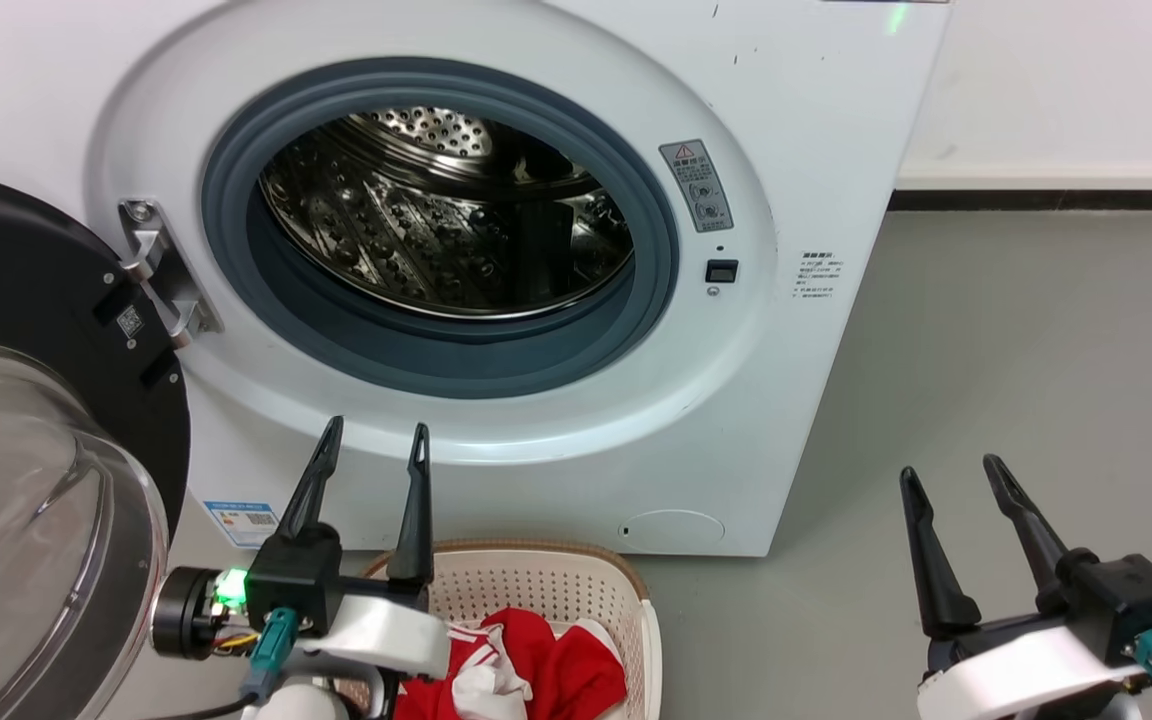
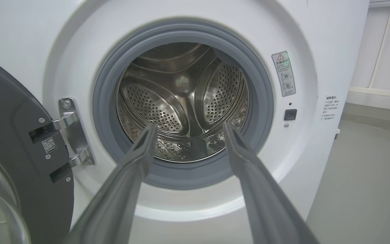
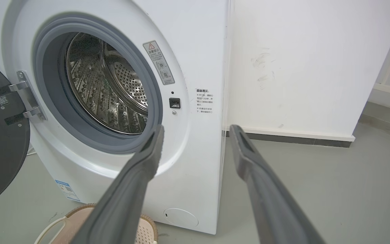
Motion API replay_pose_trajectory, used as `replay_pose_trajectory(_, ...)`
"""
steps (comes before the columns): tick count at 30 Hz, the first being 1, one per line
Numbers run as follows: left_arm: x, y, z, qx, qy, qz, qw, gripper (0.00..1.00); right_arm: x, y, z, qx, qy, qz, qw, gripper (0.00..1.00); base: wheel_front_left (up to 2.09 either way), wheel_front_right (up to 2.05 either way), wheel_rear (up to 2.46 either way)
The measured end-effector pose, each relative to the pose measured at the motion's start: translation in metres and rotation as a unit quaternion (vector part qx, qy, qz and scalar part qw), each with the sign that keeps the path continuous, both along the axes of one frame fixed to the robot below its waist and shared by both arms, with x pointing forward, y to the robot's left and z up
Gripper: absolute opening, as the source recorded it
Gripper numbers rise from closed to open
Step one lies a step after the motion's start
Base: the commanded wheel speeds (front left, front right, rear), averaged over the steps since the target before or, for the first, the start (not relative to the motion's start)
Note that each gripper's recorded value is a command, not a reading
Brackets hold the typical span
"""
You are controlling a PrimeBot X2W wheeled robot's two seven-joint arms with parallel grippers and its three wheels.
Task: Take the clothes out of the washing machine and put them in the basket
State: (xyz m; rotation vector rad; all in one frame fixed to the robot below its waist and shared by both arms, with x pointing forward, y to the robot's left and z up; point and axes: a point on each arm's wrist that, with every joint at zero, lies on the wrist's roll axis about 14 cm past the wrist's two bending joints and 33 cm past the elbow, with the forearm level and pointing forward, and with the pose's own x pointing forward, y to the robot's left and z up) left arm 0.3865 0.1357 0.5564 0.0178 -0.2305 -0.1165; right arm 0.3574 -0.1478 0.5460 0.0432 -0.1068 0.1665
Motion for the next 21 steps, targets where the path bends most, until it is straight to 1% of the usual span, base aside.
replay_pose_trajectory(3,-0.007,0.005,0.002,0.003,-0.003,0.006,1.000,1.00,-0.004,0.000,0.000,0.000,0.000,0.000,1.000,1.00,0.00,0.00,0.00)
replay_pose_trajectory(13,-0.015,0.019,0.004,-0.021,0.000,0.027,0.999,1.00,-0.008,0.004,-0.001,-0.001,0.003,0.006,1.000,1.00,0.00,0.00,0.00)
replay_pose_trajectory(21,-0.016,0.022,0.000,-0.018,0.008,0.031,0.999,1.00,-0.008,0.006,-0.003,0.000,0.006,0.009,1.000,1.00,0.00,0.00,0.00)
